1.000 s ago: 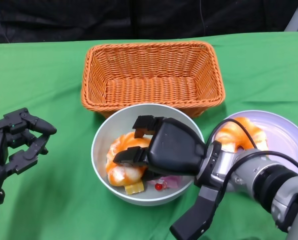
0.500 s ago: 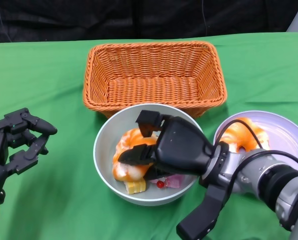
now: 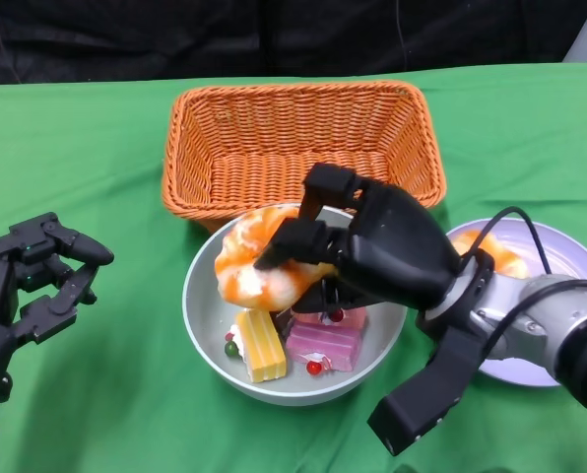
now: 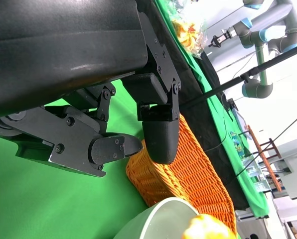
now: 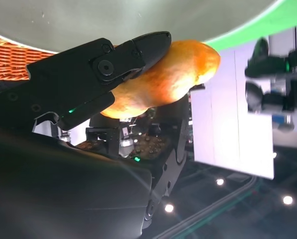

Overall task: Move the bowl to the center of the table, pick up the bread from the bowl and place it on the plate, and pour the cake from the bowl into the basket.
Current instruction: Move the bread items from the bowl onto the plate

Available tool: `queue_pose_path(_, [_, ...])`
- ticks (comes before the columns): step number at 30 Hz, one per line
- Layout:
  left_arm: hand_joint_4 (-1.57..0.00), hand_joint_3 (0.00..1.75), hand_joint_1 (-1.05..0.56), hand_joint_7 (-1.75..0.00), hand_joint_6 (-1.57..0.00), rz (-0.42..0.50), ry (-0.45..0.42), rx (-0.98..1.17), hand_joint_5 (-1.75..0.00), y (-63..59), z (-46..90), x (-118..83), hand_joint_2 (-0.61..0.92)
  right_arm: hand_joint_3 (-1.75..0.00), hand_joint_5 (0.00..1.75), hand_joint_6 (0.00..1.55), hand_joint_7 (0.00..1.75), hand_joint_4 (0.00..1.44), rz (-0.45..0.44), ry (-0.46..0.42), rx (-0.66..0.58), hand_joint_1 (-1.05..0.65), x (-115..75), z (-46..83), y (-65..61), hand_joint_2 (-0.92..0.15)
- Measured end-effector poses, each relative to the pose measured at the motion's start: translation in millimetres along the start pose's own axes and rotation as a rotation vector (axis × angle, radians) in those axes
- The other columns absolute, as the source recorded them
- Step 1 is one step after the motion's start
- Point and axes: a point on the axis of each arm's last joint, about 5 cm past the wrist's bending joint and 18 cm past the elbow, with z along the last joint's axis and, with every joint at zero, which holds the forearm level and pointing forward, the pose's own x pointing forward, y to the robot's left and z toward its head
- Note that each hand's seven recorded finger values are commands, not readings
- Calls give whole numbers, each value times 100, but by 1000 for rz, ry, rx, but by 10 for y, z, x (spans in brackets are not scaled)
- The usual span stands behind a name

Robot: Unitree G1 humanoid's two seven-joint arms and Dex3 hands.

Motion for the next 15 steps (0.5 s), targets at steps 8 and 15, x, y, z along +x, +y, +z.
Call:
queue_pose_path(8, [-77, 53, -2, -104, -84, 2, -1, -2, -152, 1, 3, 4, 82, 0, 120, 83, 83, 72, -59, 43, 8, -25, -148, 41, -96, -85])
queue_pose_path(15, [-78, 53, -2, -106, -84, 8, 4, 1, -149, 28, 3, 1, 82, 0, 121, 95, 65, 73, -111, 219, 2, -18, -521, 38, -209, -79])
